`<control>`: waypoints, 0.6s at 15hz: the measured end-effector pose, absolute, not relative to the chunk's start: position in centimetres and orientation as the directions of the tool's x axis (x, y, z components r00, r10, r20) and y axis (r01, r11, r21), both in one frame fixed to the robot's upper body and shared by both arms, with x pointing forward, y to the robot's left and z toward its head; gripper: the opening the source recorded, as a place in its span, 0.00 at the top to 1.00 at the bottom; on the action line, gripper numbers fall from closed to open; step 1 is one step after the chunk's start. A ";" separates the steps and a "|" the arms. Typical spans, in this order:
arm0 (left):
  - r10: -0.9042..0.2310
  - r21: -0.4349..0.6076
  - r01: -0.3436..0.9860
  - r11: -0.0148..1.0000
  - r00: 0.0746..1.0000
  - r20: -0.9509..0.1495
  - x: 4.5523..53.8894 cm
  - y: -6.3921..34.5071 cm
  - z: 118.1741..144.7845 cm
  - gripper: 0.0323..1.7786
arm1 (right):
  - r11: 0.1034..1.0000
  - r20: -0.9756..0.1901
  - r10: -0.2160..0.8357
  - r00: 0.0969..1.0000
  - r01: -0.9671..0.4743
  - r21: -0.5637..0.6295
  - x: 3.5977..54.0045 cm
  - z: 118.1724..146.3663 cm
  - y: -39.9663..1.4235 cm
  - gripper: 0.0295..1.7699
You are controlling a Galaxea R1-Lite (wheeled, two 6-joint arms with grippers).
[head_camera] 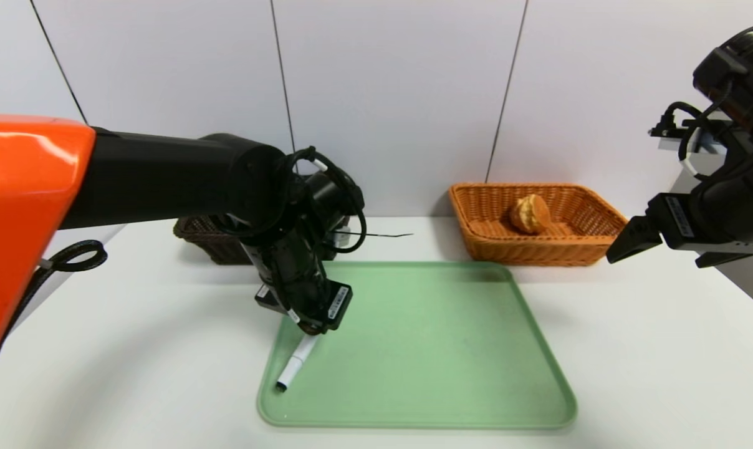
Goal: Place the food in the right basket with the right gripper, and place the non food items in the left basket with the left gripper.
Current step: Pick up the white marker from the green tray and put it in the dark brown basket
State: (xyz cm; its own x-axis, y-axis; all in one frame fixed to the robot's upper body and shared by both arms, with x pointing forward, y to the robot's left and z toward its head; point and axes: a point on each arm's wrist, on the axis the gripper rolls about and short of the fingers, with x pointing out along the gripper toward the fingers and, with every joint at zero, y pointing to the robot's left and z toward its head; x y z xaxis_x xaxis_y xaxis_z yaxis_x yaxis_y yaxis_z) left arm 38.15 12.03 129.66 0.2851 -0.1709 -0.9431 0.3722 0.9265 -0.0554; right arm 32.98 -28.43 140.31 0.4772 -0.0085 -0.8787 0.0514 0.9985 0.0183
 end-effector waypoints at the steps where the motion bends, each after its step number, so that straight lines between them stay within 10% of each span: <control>1: -0.191 -0.067 0.383 0.921 0.297 -0.936 37.5 11.8 130.5 0.93 | 0.999 -0.878 -0.008 0.478 0.051 0.019 32.9 140.4 -28.4 0.04; 9: -0.398 -0.171 0.409 0.896 0.571 -0.718 33.0 13.0 140.0 0.93 | 0.998 -0.861 -0.014 0.508 0.059 0.018 32.1 141.1 -28.6 0.04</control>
State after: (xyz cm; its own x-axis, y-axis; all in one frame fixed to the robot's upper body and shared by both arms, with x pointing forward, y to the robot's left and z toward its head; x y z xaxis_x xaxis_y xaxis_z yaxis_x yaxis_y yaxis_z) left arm 32.98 13.02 140.00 0.5711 -0.3980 -0.7180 0.4092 0.8962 -0.1713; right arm 32.10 -28.62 141.09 0.5080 -0.0144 -0.8612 0.0588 0.9981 0.0180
